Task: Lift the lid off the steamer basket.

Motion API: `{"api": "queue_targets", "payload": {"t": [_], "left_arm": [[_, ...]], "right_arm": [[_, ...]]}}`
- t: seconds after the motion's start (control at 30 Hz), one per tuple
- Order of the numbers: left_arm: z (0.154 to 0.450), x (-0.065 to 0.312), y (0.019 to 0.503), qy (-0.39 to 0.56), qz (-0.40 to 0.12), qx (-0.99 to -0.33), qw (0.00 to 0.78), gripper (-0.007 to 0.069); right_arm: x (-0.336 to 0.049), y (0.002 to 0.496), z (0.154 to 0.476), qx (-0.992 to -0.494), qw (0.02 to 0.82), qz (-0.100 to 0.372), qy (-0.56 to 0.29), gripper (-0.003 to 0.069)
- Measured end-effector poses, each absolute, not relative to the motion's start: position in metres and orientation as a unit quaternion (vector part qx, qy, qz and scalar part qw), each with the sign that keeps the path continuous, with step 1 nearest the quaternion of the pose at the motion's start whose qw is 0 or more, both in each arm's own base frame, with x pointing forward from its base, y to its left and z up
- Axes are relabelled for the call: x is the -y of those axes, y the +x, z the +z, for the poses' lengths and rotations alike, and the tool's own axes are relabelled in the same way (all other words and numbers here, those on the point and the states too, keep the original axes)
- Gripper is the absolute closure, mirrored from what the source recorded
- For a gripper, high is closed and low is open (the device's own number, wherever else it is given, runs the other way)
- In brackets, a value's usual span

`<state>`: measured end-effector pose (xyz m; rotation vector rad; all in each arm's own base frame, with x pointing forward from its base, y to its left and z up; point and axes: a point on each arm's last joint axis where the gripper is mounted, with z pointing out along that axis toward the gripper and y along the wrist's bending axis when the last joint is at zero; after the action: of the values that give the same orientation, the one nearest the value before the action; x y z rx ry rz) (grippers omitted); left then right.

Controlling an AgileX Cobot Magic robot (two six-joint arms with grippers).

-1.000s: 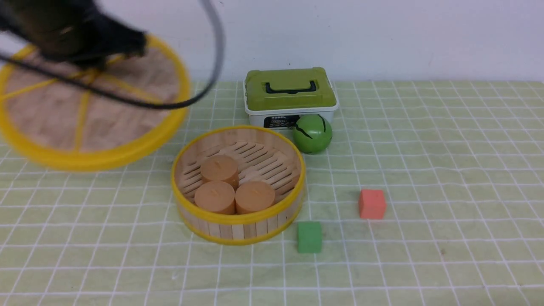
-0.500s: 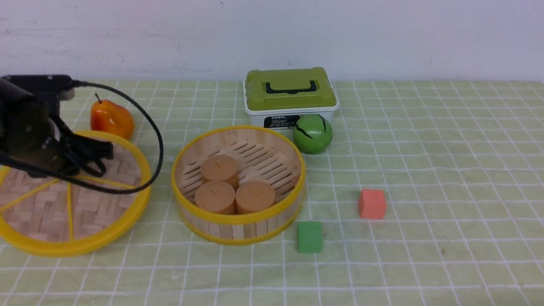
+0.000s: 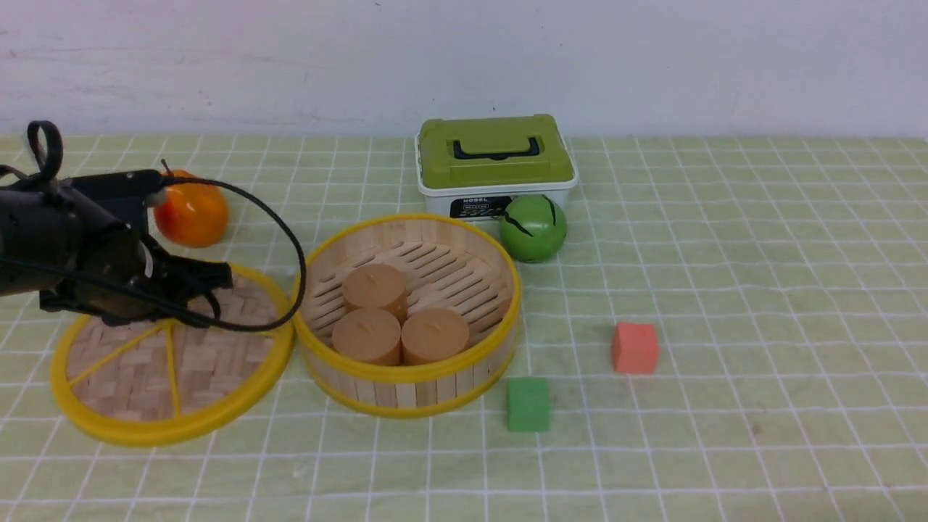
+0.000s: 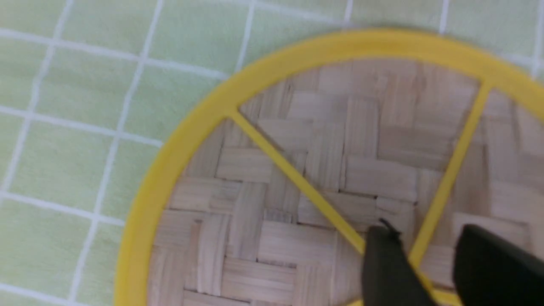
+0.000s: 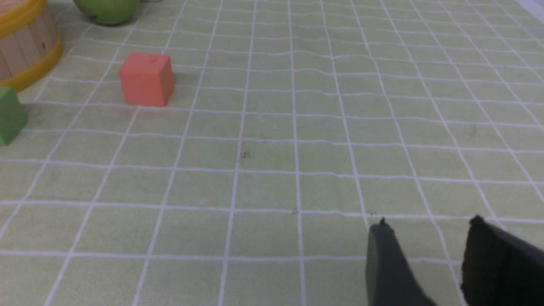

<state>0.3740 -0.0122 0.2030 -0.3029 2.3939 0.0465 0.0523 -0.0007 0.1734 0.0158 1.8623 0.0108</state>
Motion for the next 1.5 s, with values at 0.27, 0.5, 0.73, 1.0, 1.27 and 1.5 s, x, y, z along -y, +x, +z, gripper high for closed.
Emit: {"api": "queue_targets", "payload": {"t": [0.27, 0.5, 0.73, 1.0, 1.27, 1.5], "left_arm": [[0.321, 0.007, 0.324, -0.114, 0.005, -0.862, 0.494, 0.0266], [0.435, -0.001, 0.198, -0.112, -0.039, -0.728, 0.676, 0.0578], [0.384, -0.008, 0.102, -0.111, -0.046, -0.7, 0.704, 0.0638], [0.273, -0.006, 0.059, -0.117, -0.087, -0.705, 0.694, 0.0638], [0.221, -0.004, 0.052, -0.117, -0.104, -0.703, 0.693, 0.0638], [0.212, -0.006, 0.053, -0.126, -0.094, -0.722, 0.674, 0.0638]], "right_arm": [[0.001, 0.052, 0.173, -0.802, 0.597, 0.005, 0.007, 0.0418], [0.001, 0.052, 0.173, -0.802, 0.597, 0.005, 0.007, 0.0418], [0.001, 0.052, 0.173, -0.802, 0.597, 0.005, 0.007, 0.0418], [0.001, 0.052, 0.173, -0.802, 0.597, 0.005, 0.007, 0.0418], [0.001, 0.052, 0.173, -0.802, 0.597, 0.005, 0.007, 0.0418], [0.001, 0.052, 0.173, -0.802, 0.597, 0.005, 0.007, 0.0418]]}}
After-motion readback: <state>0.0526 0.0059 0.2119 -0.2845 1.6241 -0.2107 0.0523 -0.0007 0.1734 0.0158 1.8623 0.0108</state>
